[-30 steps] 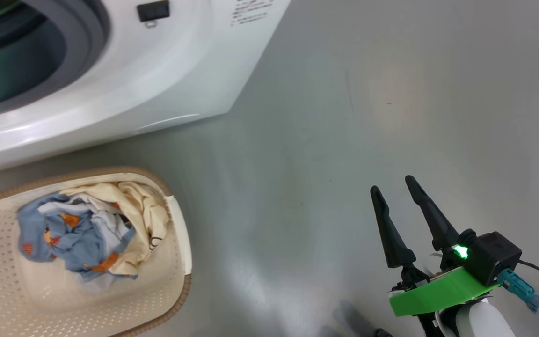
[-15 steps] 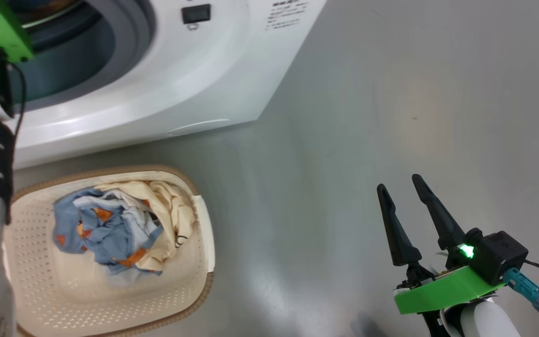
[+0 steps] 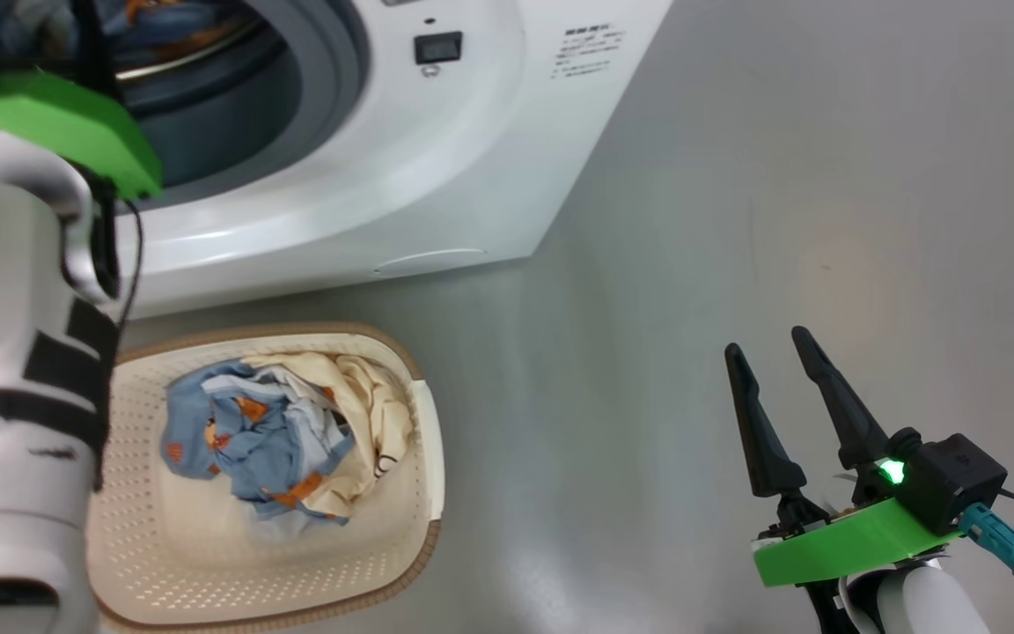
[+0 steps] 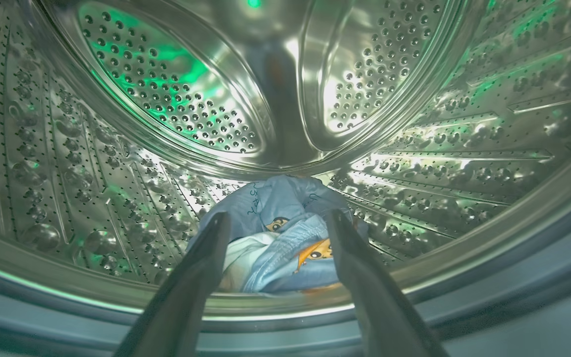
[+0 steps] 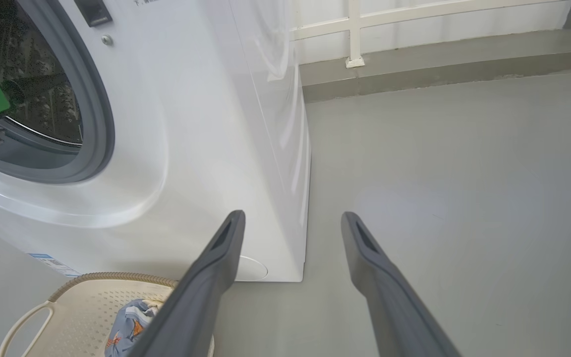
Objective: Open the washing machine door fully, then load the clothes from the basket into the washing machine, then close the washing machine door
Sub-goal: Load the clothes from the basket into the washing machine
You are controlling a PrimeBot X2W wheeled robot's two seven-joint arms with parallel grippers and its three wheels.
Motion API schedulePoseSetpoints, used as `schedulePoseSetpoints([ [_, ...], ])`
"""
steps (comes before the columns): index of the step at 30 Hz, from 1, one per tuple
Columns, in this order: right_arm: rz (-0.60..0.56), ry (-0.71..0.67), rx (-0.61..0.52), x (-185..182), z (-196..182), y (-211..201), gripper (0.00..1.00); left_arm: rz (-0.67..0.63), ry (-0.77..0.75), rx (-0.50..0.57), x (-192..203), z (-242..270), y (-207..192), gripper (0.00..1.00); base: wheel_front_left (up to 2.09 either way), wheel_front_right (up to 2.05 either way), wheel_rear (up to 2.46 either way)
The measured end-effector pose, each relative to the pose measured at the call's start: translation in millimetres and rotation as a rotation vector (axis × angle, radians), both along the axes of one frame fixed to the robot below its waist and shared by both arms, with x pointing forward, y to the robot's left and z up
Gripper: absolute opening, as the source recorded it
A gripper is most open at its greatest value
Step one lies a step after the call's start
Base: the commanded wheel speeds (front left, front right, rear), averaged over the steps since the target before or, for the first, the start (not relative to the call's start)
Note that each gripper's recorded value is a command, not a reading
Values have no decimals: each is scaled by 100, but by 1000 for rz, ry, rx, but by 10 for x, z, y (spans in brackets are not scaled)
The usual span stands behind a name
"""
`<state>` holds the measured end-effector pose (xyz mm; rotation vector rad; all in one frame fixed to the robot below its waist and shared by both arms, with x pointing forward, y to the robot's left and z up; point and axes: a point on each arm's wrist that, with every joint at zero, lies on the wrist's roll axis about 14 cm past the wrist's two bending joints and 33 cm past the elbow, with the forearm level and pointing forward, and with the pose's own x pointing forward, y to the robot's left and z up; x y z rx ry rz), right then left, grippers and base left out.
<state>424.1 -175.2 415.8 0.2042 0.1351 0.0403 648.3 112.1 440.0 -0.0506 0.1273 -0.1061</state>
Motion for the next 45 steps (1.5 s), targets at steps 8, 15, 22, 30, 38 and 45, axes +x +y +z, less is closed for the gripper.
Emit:
schedulePoseSetpoints([
  [8,14,-42,5,21,145,45,100,-9,-25,-30,-290,93,4,100,0,0,0],
  [15,20,-70,0,-36,270,42,100,-18,-7,-57,-737,13,25,100,0,0,0],
  [22,24,-101,0,-138,416,51,100,-34,1,-96,-1199,1,-4,100,0,0,0],
  [30,8,-136,-6,-312,582,-13,100,-20,31,-125,-1755,-52,19,100,0,0,0],
  [38,18,-170,-5,-421,717,16,100,29,31,-123,-2104,-22,151,100,0,0,0],
  [45,25,-193,-11,-503,805,20,100,65,26,-94,-2411,-14,248,100,0,0,0],
])
